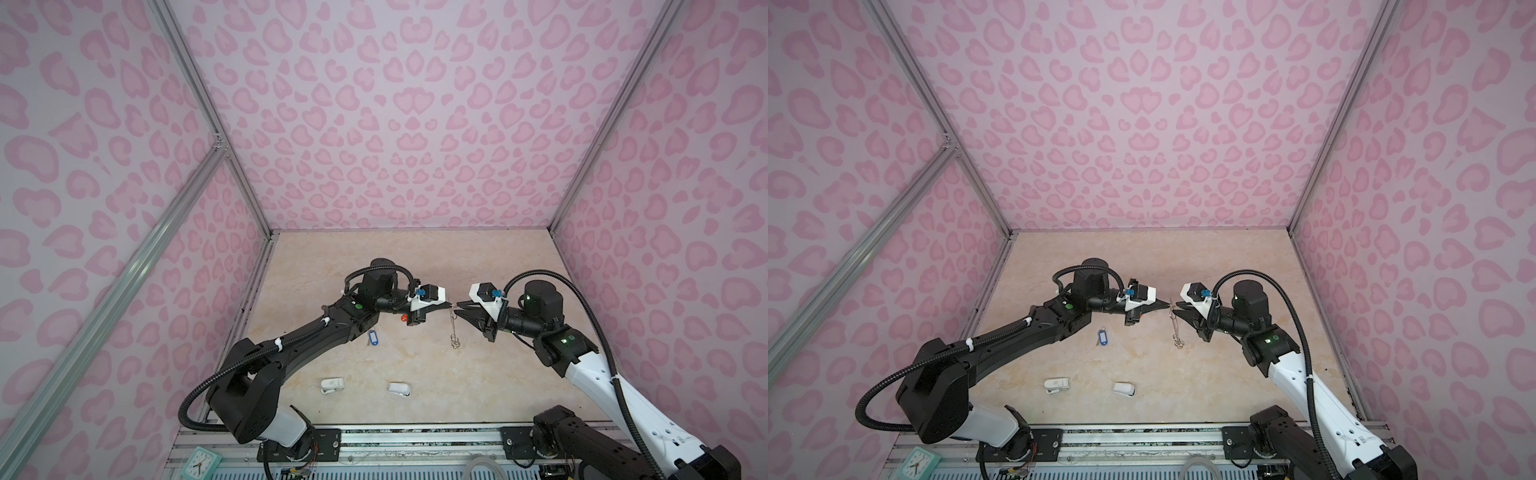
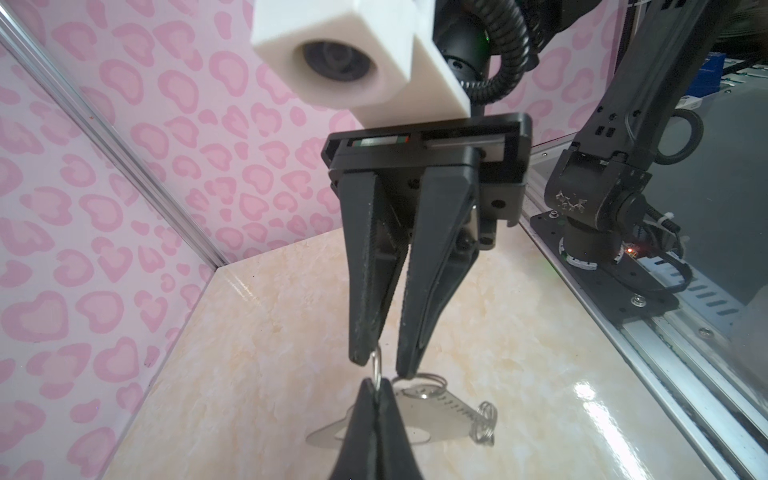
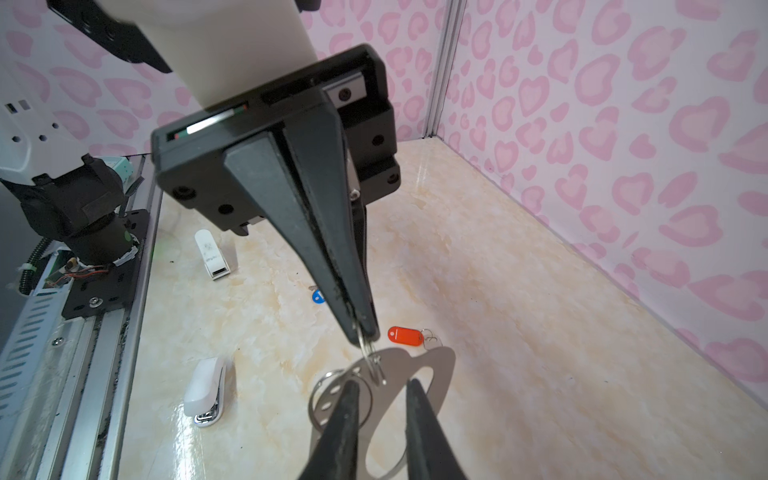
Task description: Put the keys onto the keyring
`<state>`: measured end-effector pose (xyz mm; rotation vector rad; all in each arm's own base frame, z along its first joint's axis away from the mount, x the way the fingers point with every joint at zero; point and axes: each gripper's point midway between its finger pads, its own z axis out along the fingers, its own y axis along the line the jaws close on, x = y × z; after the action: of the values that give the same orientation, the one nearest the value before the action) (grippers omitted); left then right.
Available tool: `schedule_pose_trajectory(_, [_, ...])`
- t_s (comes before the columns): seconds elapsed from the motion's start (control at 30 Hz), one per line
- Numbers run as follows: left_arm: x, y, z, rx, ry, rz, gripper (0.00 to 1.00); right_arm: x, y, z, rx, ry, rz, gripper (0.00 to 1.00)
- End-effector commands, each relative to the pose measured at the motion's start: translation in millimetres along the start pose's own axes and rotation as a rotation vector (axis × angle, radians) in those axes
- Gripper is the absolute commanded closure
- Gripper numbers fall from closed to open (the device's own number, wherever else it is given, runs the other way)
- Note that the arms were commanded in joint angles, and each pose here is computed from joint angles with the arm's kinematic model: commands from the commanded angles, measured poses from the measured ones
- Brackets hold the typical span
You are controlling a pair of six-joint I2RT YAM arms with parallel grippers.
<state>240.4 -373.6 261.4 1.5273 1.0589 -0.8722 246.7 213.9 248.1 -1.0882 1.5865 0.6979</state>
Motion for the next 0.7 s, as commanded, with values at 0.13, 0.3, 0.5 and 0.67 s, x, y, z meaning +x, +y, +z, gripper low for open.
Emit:
schedule_pose_trajectory(0.13, [-8.3, -7.0, -2.6, 0.038, -0.026, 0.034, 0.96, -4.6, -0.6, 0.6, 0.005, -0.038, -0.045, 0.81])
schedule_pose_trajectory(0.3, [-7.2, -8.5, -1.9, 0.055, -0.023, 0.035, 0.96, -6.1, 1.4, 0.9, -0.006, -0.049, -0.052, 0.85])
schedule_pose_trajectory(0.5, [-4.8, -10.9, -0.7, 0.079, -0.012, 0.024, 0.96, -5.2, 4.3, 1.0, -0.013, -0.056, -0.061, 0.86])
schedule_pose_trajectory(0.67, [-1.9, -12.3, 0.9, 0.1, 0.0, 0.013, 0.96, -7.7, 5.1, 3.2, -0.012, -0.071, -0.067, 0.87])
